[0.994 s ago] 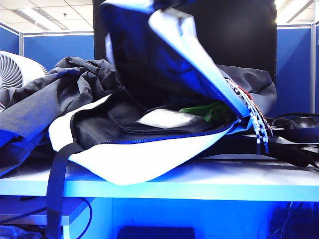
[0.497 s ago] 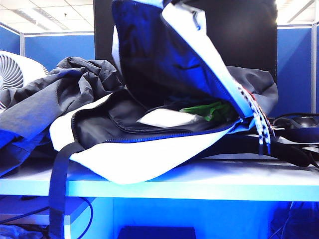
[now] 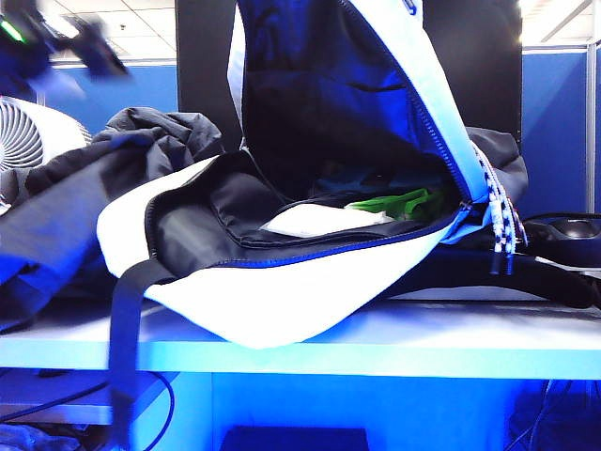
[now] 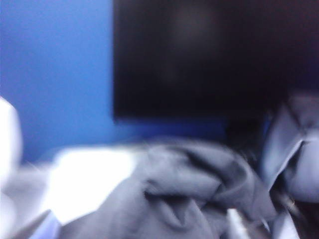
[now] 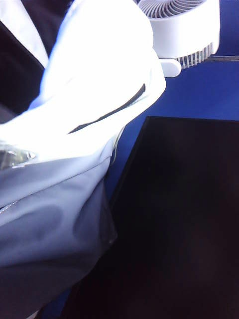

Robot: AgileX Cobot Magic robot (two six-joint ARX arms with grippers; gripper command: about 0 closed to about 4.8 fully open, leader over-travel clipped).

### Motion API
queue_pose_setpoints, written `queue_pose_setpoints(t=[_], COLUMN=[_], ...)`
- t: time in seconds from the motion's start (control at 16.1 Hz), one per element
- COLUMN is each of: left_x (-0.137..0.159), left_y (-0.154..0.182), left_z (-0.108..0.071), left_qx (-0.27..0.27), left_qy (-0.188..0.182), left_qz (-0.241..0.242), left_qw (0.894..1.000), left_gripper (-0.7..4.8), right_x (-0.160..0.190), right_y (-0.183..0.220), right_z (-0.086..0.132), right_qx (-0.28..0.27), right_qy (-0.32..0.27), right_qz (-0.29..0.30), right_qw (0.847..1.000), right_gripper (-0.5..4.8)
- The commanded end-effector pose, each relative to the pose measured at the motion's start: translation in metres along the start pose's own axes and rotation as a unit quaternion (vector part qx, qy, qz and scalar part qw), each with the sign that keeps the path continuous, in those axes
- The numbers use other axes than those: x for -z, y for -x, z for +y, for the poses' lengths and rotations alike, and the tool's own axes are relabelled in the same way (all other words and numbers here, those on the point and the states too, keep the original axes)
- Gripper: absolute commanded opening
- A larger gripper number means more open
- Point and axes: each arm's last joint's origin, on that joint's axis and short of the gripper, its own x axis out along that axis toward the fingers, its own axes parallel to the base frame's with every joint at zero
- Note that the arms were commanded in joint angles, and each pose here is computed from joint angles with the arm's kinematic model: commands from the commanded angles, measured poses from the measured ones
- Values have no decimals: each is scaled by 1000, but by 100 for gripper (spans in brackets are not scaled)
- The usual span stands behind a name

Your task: Put the gray clothes into the backpack.

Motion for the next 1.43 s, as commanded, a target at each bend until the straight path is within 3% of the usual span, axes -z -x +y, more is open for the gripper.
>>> queue_pose_setpoints(t=[0.06, 0.25, 0.5, 0.56, 0.62, 0.68, 0.75, 0.81, 0.93, 1.12, 1.24, 1.3, 1.43], left_x=[26, 58, 95, 98, 99, 98, 93, 82, 10, -92, -134, -143, -148], left_y=[-16, -30, -46, -49, -51, -52, -52, -52, -33, 26, 73, 93, 117], left_z=[-10, -15, -3, -2, -2, -5, -6, -8, -15, -31, -48, -56, -69], left_qx=[34, 22, -66, -66, -57, -53, -44, -31, -27, -12, 2, 16, 80], left_qy=[12, 4, 4, 6, 11, 11, 13, 19, -6, -43, -46, -30, 39], left_qz=[55, 99, 140, 144, 146, 143, 137, 124, 41, -55, -77, -72, -39], left_qw=[998, 995, 988, 987, 988, 988, 990, 992, 999, 997, 996, 997, 995], left_gripper=[479, 479, 479, 479, 120, 18, -4, -6, -6, -5, -6, -5, -5], right_x=[-16, -15, -9, -8, -8, -8, -7, -7, -8, -9, -11, -13, -17], right_y=[5, 5, 5, 5, 5, 5, 5, 5, 5, 5, 4, 4, 5], right_z=[-4, -4, -1, 0, 0, 0, -1, -1, -2, -3, -7, -7, -8], right_qx=[9, 8, -2, -2, -2, -2, -2, -1, 2, 4, 12, 14, 16], right_qy=[-17, -17, -12, -19, -21, -20, -20, -20, -21, -23, -27, -31, -36], right_qz=[-49, -46, -12, -9, -8, -7, -6, -5, -8, -15, -27, -38, -56], right_qw=[999, 999, 1000, 1000, 1000, 1000, 1000, 1000, 1000, 1000, 999, 999, 998], right_gripper=[-5, -5, -5, -5, -5, -5, -5, -5, -5, -5, -5, -5, -5])
